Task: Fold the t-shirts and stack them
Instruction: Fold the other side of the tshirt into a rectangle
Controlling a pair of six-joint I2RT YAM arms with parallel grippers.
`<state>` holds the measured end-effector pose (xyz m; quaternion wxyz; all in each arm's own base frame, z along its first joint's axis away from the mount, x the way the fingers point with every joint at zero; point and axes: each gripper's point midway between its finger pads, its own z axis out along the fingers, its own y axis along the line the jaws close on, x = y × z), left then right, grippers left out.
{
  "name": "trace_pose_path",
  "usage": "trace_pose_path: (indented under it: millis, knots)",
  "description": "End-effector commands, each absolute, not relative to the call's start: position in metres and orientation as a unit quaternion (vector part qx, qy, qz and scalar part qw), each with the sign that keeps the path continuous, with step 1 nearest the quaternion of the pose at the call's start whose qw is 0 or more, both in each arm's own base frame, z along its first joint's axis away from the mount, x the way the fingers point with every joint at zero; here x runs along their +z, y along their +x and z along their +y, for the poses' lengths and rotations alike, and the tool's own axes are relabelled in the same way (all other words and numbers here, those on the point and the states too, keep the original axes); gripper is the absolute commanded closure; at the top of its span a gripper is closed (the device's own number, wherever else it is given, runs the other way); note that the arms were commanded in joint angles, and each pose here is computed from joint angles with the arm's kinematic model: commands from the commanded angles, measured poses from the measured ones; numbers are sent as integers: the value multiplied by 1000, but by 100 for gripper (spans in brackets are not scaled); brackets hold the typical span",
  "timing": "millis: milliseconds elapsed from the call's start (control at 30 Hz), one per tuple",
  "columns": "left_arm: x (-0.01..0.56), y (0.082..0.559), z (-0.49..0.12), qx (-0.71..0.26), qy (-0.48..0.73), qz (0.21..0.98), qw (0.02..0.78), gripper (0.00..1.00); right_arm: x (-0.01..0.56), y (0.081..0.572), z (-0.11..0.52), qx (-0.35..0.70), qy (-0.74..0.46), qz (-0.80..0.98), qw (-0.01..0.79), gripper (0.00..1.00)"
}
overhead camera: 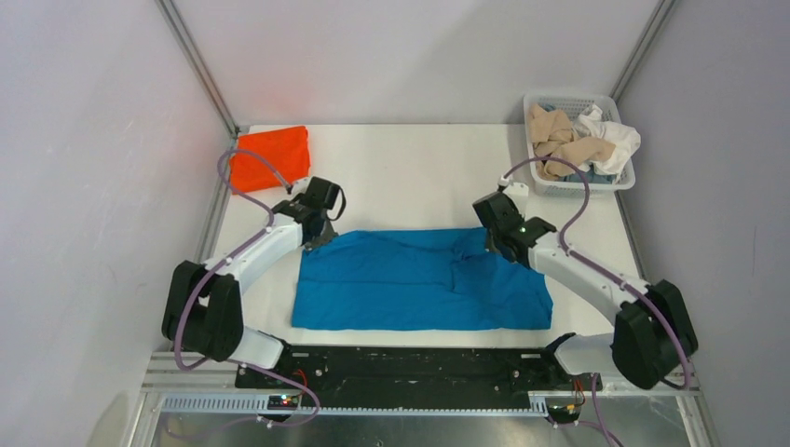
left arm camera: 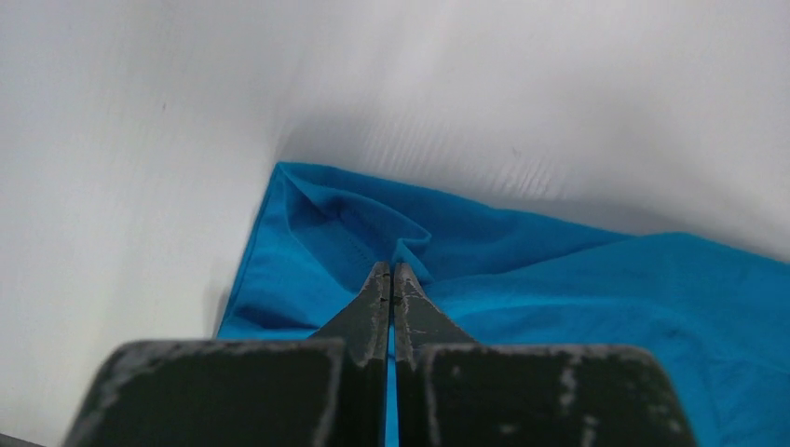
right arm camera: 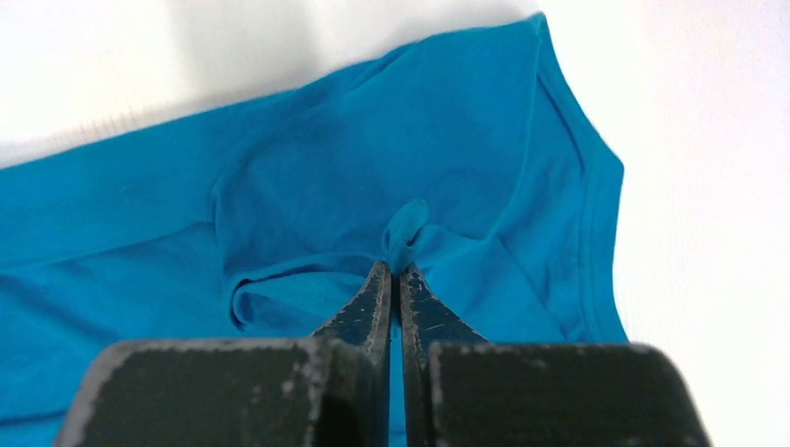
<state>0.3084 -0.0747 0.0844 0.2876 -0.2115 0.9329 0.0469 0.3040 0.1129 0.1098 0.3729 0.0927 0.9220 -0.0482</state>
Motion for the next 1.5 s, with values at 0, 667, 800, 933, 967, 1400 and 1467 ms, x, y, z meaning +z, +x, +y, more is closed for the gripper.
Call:
trace_pose_path:
  millis: [0,667,800,933,967,1400,1467]
  knots:
    - [90,302,-78,38,-222,924,308,100,106,272,100,-45,118,924,360,100]
    - [91,270,-68,28,-223,917,330,98,128,204,66,-19,127,931,343,99]
    - [86,267,-64,36,-237,913,329,90,121,196,72,2,116,939,325,97]
    - [78,260,-61,40,-241,915,320,87,98,182,73,-3,113,953,279,95]
    - [74,256,-62,36,-243,917,314,86,93,177,72,-7,120,956,267,95]
    - [142,224,-45,1,-276,888,368,0,108,131,85,54,153,952,260,9]
    - [167,237,-54,-18,-263,881,392,0,115,142,92,74,141,946,284,2]
